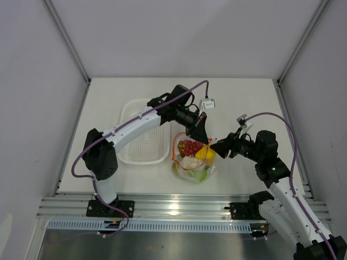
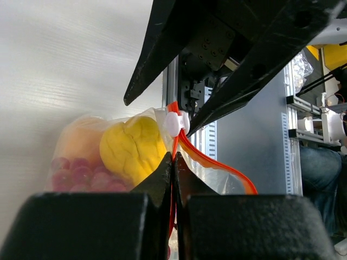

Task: Place the food in the zip-top bag and seal the zipper
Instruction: Adjust the zipper food storage bag at the center of the board, then zip the zipper food storage bag at the center of the board.

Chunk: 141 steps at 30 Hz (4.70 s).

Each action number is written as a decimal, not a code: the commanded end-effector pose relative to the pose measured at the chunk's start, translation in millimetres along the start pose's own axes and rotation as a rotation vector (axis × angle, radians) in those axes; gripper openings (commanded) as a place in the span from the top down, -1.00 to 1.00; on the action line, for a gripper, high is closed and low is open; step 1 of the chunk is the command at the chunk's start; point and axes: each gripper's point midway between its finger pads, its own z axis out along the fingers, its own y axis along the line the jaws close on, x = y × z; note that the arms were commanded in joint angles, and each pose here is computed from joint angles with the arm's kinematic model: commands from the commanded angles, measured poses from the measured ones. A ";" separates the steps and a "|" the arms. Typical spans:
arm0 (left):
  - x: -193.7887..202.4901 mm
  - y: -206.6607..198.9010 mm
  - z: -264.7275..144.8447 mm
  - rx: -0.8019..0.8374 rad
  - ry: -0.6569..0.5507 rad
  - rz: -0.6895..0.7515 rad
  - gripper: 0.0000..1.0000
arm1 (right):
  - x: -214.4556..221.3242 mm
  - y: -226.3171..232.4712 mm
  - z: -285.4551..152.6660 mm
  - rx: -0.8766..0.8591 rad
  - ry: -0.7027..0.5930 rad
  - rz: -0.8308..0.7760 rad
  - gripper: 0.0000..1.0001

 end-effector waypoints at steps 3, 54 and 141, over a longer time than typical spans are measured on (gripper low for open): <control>-16.3 -10.3 -7.1 0.071 -0.026 0.074 0.99 | -22.8 11.6 8.4 -0.113 -0.092 -0.105 -0.15; -42.1 -70.4 -33.5 -0.244 -0.317 0.421 -0.27 | -17.0 91.5 -20.7 -0.277 -0.013 0.141 1.00; 13.5 -50.3 -10.1 -0.205 -0.160 0.185 0.99 | -39.7 86.7 -31.1 -0.207 -0.231 0.099 1.00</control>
